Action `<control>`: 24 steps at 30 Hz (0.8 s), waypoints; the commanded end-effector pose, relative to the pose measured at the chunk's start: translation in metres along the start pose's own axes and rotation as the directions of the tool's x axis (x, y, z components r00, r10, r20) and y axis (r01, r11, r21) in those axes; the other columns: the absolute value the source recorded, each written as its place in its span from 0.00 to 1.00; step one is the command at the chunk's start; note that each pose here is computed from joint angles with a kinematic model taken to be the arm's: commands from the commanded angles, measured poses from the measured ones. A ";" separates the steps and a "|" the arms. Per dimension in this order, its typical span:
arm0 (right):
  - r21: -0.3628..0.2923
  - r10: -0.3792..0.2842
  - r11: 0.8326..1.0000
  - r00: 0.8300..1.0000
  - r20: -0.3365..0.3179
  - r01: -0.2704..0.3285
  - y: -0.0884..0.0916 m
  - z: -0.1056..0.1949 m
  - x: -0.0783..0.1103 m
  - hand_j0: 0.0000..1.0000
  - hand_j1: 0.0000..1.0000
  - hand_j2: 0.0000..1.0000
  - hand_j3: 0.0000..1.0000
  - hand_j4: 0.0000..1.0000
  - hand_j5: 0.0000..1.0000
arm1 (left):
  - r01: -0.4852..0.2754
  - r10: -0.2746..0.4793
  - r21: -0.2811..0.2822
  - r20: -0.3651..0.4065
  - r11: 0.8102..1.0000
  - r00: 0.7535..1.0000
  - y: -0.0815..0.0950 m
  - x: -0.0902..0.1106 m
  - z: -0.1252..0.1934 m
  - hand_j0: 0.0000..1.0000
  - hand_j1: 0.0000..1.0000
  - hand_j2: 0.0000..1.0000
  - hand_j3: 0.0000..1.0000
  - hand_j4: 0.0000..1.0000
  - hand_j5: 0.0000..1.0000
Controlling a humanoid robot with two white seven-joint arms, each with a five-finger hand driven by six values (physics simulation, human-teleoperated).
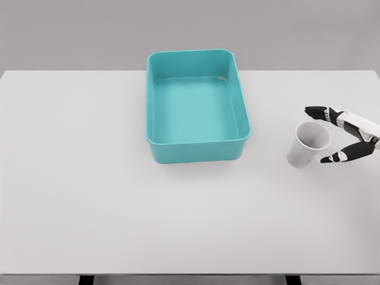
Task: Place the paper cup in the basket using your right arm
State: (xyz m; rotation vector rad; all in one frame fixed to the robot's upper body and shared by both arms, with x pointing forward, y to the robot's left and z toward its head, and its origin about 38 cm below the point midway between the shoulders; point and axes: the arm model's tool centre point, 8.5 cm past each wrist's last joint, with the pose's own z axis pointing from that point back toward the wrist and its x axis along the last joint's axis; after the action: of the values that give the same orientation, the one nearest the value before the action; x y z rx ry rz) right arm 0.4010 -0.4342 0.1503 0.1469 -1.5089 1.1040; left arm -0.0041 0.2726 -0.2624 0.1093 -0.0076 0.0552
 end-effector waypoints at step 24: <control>-0.005 -0.029 1.000 1.000 0.006 0.029 0.011 -0.015 -0.010 1.00 1.00 1.00 1.00 1.00 1.00 | 0.000 0.000 0.000 0.000 1.000 1.000 0.000 0.000 0.000 1.00 1.00 1.00 1.00 1.00 1.00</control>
State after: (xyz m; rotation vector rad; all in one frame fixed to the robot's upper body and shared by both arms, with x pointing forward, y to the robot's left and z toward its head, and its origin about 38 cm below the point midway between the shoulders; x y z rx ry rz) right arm 0.4069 -0.4225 0.1334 0.1647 -1.5057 1.0863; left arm -0.0041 0.2726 -0.2624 0.1095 -0.0076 0.0552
